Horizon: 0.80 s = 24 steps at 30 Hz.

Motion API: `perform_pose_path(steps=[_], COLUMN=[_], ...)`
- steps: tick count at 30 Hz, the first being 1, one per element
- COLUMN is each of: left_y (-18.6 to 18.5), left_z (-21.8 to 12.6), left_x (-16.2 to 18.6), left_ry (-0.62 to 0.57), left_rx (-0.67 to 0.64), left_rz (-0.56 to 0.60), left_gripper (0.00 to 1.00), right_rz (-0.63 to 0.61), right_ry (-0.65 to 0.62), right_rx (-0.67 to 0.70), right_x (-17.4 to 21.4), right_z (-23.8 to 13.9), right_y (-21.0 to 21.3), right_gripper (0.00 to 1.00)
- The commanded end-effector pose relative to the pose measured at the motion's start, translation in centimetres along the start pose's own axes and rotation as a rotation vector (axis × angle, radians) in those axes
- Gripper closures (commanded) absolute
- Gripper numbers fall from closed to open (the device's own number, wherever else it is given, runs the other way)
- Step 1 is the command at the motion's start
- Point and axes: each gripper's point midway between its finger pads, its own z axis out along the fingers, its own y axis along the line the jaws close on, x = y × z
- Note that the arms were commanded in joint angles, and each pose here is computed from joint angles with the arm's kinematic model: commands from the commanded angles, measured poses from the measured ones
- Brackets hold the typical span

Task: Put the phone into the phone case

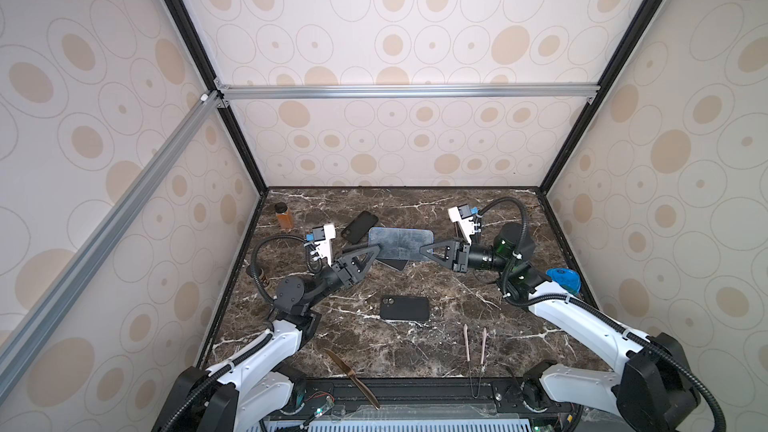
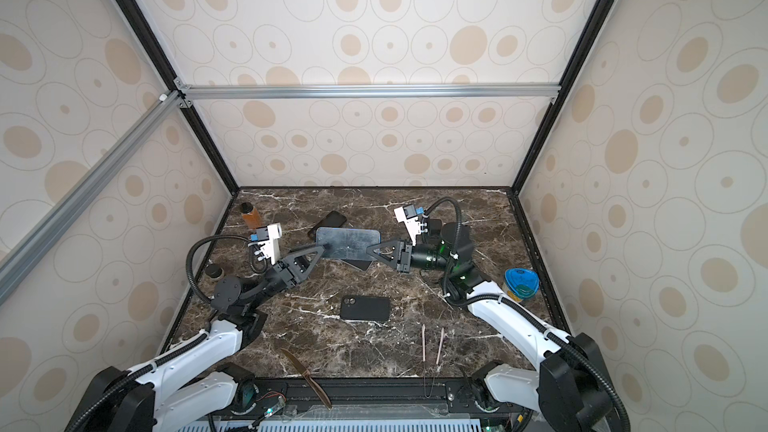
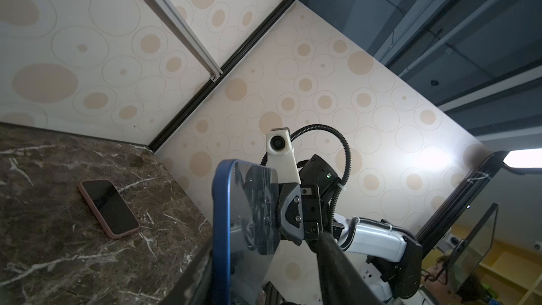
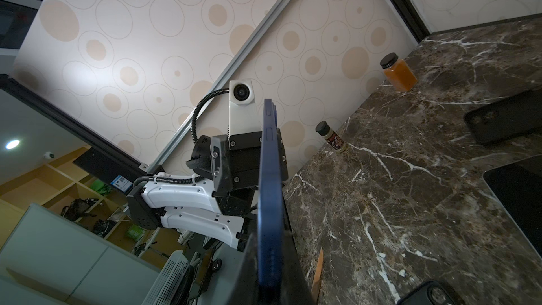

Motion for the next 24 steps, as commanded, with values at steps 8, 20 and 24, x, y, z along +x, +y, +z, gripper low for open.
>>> perform_pose_path(steps=[8,20,24], left_y=[4.8,10.8,12.3], left_z=[-1.7,-5.6,-6.5], left_x=[1.3,4.9,6.9], left_ry=[0.13,0.298,0.353], left_rx=[-0.354,-0.664,-0.701], left_rz=[0.152,0.125,0.068], left_gripper=[0.2,0.23,0.25], right_rz=[-0.056,0.043,0.116], right_ry=[-0.038,0.075,0.118], right_rx=[0.183,0.399,0.45], right_x=[-1.1,2.5,4.5], right_z=[-1.6,-3.6,-4.0], right_y=[-0.5,-4.0,-5.7], right_gripper=[1.0,1.0,1.0])
